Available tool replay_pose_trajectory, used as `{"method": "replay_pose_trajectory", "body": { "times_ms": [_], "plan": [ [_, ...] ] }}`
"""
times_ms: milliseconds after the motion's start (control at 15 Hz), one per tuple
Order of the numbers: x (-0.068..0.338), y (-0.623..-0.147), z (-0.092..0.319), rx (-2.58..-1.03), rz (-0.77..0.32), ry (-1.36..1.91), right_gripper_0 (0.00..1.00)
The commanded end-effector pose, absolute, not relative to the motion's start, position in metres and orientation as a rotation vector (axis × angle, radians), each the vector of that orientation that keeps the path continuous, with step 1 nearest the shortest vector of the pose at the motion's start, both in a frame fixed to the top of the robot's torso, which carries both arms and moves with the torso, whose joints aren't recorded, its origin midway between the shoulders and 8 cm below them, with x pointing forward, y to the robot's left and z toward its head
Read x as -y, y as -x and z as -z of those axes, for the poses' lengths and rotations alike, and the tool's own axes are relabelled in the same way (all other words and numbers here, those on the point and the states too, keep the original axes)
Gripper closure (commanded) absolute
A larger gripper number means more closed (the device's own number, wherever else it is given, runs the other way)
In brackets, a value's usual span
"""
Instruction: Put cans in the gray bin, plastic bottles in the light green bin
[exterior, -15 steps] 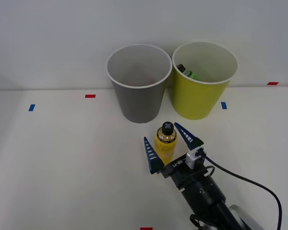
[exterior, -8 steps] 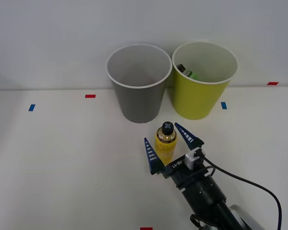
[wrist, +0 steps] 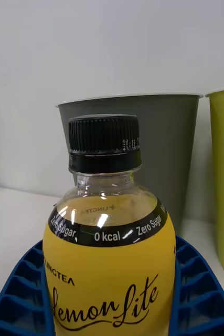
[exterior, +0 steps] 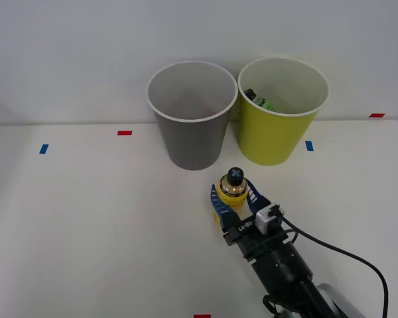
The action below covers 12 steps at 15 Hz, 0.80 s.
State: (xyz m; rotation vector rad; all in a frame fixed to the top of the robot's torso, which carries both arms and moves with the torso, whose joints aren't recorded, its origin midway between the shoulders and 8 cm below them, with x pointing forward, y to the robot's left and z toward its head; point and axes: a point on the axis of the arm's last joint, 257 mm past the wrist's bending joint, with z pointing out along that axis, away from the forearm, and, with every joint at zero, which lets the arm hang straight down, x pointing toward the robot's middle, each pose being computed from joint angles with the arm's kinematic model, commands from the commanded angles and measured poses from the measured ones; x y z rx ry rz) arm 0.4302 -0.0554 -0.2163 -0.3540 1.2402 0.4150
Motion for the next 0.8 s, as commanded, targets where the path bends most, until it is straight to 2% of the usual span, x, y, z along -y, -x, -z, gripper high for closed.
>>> {"method": "replay_pose_trajectory", "body": {
  "times_ms": [67, 467, 800],
  "plan": [
    [0.056, -0.429, 0.217, -1.242, -0.413, 0.346, 1.0],
    [0.075, -0.414, 0.21, -1.21, -0.428, 0.29, 1.0],
    [0.125, -0.376, 0.197, -1.226, -0.421, 0.245, 1.0]
  ]
}}
